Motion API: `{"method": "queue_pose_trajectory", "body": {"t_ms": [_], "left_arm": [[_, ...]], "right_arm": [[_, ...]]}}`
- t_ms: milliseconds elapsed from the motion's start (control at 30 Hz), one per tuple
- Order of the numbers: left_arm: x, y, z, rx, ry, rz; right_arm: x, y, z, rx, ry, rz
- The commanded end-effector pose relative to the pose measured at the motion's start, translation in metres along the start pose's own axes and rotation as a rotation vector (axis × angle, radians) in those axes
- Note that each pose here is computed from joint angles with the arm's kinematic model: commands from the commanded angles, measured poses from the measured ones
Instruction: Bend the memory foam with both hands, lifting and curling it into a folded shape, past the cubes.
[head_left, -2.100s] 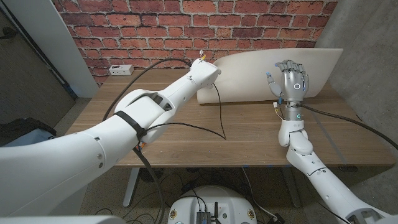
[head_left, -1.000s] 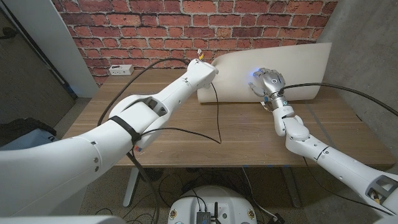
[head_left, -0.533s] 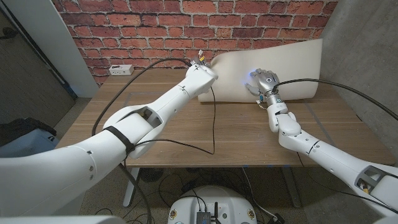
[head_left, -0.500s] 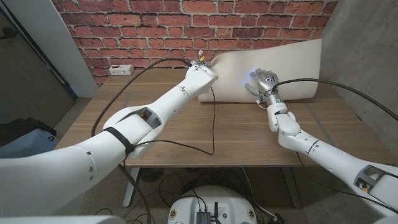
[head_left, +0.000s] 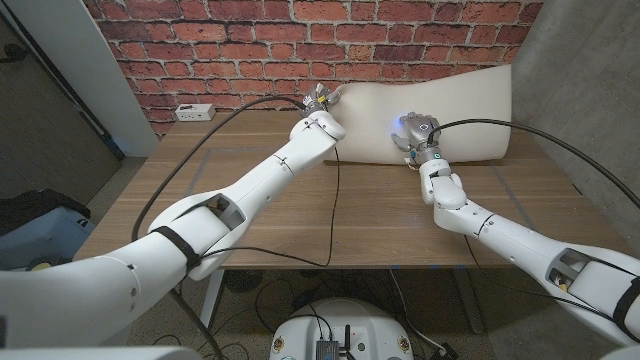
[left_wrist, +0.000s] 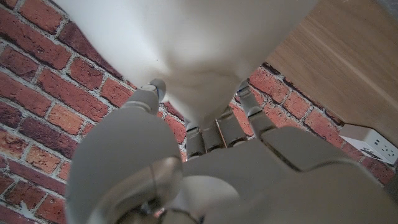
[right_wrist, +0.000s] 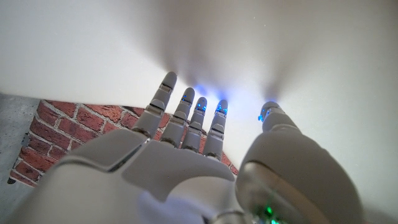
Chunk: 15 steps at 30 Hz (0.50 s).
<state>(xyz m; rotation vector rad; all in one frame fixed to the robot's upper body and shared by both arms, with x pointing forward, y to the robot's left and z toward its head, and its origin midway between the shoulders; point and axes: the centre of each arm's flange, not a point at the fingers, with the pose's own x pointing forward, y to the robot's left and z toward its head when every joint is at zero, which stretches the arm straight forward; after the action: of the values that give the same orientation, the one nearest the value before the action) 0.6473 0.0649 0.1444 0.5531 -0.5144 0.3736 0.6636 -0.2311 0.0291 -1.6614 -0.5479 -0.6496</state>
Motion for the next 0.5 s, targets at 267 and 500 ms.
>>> {"method": "queue_pose_trajectory", "body": {"t_ms": [267, 500], "left_arm": [[-0.028, 0.005, 0.009, 0.111, -0.372, 0.094], [-0.038, 0.005, 0.013, 0.207, -0.563, 0.167]], "right_arm": [[0.026, 0.015, 0.007, -0.074, 0.08, 0.105], [0.032, 0.018, 0.008, -0.083, 0.09, 0.134]]}}
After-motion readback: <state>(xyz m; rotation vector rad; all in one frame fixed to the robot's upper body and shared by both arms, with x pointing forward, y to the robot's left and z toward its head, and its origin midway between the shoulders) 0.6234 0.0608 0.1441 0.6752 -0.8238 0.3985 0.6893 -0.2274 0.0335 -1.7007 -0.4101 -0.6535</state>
